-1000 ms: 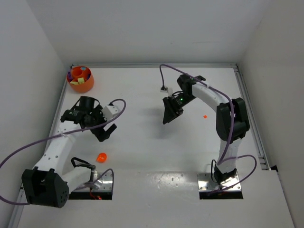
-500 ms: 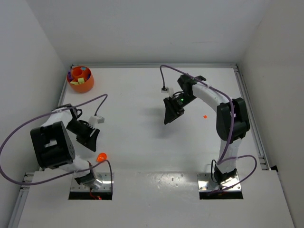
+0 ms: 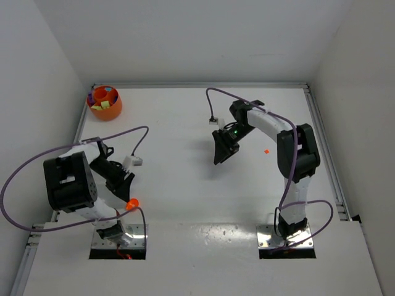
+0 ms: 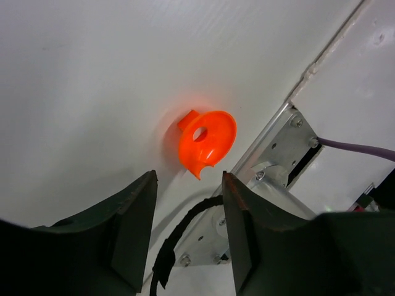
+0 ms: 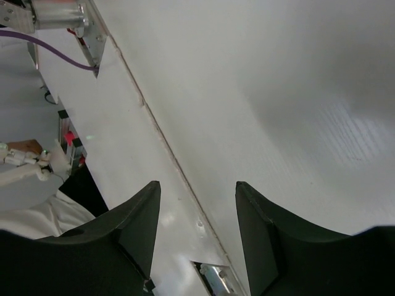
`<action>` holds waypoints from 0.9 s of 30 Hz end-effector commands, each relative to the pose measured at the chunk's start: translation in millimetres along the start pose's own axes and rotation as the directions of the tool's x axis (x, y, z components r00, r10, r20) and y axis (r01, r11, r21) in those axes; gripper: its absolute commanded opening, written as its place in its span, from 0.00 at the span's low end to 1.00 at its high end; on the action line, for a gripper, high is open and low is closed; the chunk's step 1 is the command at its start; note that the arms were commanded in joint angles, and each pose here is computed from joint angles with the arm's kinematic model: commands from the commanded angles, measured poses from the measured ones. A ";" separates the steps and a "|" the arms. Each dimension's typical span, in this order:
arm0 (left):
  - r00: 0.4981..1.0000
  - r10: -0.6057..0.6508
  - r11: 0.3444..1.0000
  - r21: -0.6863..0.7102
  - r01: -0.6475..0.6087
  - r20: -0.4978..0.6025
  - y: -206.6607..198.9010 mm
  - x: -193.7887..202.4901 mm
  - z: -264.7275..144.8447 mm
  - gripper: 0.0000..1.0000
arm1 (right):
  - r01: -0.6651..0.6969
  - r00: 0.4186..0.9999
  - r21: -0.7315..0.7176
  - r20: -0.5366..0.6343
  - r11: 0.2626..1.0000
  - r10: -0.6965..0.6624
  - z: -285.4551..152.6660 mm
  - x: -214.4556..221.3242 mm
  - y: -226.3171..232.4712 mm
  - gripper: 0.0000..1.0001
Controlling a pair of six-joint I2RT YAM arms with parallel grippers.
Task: Sort the legos into containers by color
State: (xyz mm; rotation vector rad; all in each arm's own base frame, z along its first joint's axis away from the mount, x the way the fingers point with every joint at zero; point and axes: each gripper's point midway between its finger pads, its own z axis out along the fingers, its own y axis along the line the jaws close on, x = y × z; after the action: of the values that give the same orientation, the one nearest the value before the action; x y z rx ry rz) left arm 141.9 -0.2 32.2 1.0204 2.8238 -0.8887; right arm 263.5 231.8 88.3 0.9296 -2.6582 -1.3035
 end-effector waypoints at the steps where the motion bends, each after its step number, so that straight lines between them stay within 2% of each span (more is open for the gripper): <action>1: 0.997 0.069 0.998 -0.011 -0.068 0.026 -2.9 -8.4 8.3 0.51 | 0.047 0.999 -0.001 0.019 0.999 -0.047 -8.5 -8.5 7.5 0.52; 8: 0.998 0.055 0.998 -0.025 -0.054 0.043 7.3 -19.6 13.7 0.48 | 0.050 0.999 -0.002 0.014 0.999 -0.050 -9.8 -10.2 8.1 0.51; 17: 0.999 0.042 0.999 0.014 -0.042 0.014 7.2 -17.8 23.4 0.48 | 0.052 0.999 -0.005 0.008 0.999 -0.052 -10.9 -11.4 8.7 0.51; 27: 0.997 0.058 0.997 0.062 -0.055 -0.045 2.2 -16.0 32.7 0.39 | 0.054 0.999 0.003 -0.001 0.999 -0.054 -10.6 -11.0 5.9 0.50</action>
State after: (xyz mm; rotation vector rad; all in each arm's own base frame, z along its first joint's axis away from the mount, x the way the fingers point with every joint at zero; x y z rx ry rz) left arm 146.4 -19.7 5.9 1.0895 2.8379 -0.9457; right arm 263.4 230.3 95.5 0.9540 -2.6390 -1.2933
